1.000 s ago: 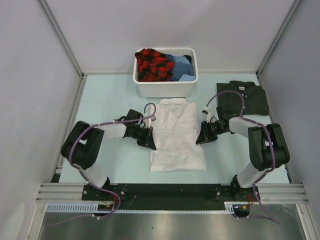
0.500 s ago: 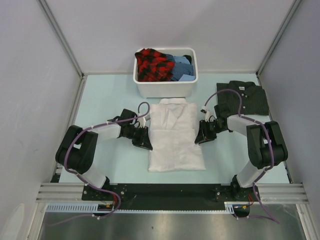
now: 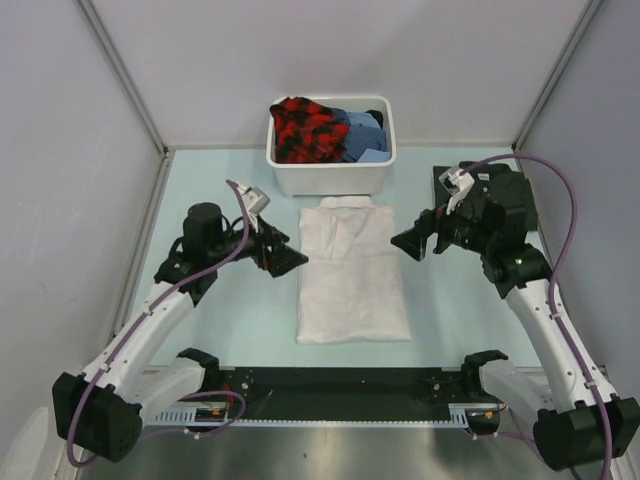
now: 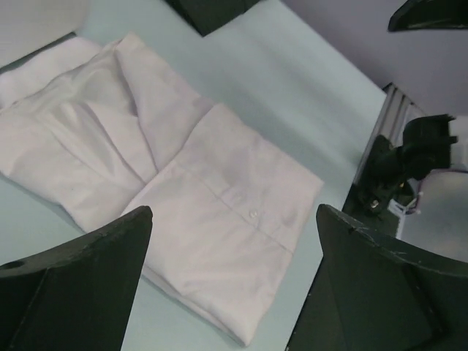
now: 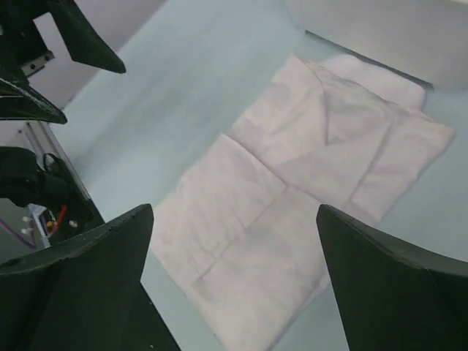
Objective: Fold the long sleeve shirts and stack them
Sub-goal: Fold the shirt
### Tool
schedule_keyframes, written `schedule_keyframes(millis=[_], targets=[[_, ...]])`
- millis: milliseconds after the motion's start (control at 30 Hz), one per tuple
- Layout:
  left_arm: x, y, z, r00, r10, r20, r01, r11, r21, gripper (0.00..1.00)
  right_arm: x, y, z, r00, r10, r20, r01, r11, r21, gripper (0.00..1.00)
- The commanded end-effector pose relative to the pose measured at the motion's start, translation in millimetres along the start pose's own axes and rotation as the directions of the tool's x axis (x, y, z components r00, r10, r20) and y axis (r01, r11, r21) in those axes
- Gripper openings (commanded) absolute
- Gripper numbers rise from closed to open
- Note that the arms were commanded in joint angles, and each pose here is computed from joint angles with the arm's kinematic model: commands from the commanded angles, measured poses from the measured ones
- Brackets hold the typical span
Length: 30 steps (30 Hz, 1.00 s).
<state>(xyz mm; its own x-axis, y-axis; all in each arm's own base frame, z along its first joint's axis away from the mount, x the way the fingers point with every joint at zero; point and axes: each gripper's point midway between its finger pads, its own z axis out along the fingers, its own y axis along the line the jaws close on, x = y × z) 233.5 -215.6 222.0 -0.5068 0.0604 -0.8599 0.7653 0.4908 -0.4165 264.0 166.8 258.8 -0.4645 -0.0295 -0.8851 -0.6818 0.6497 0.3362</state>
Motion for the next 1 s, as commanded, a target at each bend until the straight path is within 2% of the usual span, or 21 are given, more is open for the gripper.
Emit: schedule_keyframes(millis=[0,33,100,133,167,200,267,300,333,367,400,433,500,600,633,667,733,800,867,967], targets=[[-21,-5,17,0.985,-0.166,0.039,0.162,0.983,0.089,0.99,12,20,23,0.974,0.212,-0.075,-0.220,0.966,-0.137,1.00],[-7,-21,25,0.963,-0.269,-0.027,0.271,0.954,0.128,0.99,26,41,23,0.956,0.242,-0.166,-0.277,0.932,-0.234,1.00],[23,-42,28,0.946,-0.315,-0.071,0.322,0.932,0.163,1.00,68,68,28,0.876,0.333,-0.348,-0.434,0.859,-0.270,1.00],[30,-51,27,0.930,-0.361,-0.074,0.368,0.911,0.184,1.00,77,77,25,0.856,0.353,-0.377,-0.471,0.834,-0.287,1.00],[33,-61,27,0.933,-0.355,-0.053,0.358,0.907,0.221,0.99,76,85,28,0.876,0.333,-0.349,-0.449,0.830,-0.332,1.00],[59,-75,28,0.922,-0.370,-0.116,0.388,0.891,0.235,0.99,98,93,22,0.826,0.404,-0.392,-0.533,0.787,-0.310,1.00],[68,-85,29,0.920,-0.367,-0.137,0.391,0.874,0.288,0.99,109,114,19,0.824,0.389,-0.411,-0.540,0.757,-0.368,1.00],[85,-88,30,0.891,-0.412,-0.189,0.452,0.845,0.288,0.99,126,119,16,0.782,0.426,-0.456,-0.596,0.727,-0.342,1.00],[96,-86,35,0.870,-0.438,-0.227,0.489,0.824,0.287,0.99,141,130,15,0.762,0.417,-0.496,-0.610,0.717,-0.336,1.00],[115,-83,36,0.836,-0.478,-0.270,0.541,0.799,0.261,0.99,142,134,18,0.778,0.406,-0.479,-0.597,0.714,-0.365,1.00],[124,-87,37,0.795,-0.521,-0.310,0.597,0.760,0.255,0.99,158,133,18,0.740,0.438,-0.510,-0.637,0.699,-0.325,1.00],[132,-88,41,0.785,-0.523,-0.332,0.611,0.743,0.273,0.99,166,131,21,0.718,0.462,-0.521,-0.660,0.691,-0.296,1.00],[149,-94,40,0.738,-0.554,-0.385,0.664,0.699,0.265,0.99,169,129,26,0.723,0.472,-0.505,-0.663,0.680,-0.314,1.00],[148,-104,45,0.752,-0.525,-0.399,0.648,0.701,0.299,1.00,175,123,39,0.690,0.505,-0.518,-0.694,0.666,-0.274,1.00],[148,-107,47,0.756,-0.517,-0.402,0.643,0.702,0.306,0.99,185,121,41,0.633,0.545,-0.550,-0.742,0.631,-0.229,1.00],[148,-108,50,0.755,-0.513,-0.409,0.643,0.701,0.308,0.99,181,122,44,0.648,0.542,-0.535,-0.736,0.626,-0.257,1.00],[150,-109,53,0.747,-0.517,-0.418,0.651,0.696,0.302,0.99,192,119,47,0.627,0.571,-0.530,-0.751,0.625,-0.215,1.00],[158,-101,61,0.701,-0.569,-0.430,0.696,0.677,0.240,0.99,210,116,51,0.593,0.603,-0.534,-0.766,0.627,-0.142,1.00],[168,-93,66,0.670,-0.604,-0.432,0.722,0.666,0.189,0.99,229,110,53,0.524,0.641,-0.560,-0.795,0.605,-0.051,1.00],[195,-76,69,0.607,-0.664,-0.436,0.761,0.643,0.079,0.99,247,86,58,0.411,0.749,-0.520,-0.846,0.525,0.087,1.00]])
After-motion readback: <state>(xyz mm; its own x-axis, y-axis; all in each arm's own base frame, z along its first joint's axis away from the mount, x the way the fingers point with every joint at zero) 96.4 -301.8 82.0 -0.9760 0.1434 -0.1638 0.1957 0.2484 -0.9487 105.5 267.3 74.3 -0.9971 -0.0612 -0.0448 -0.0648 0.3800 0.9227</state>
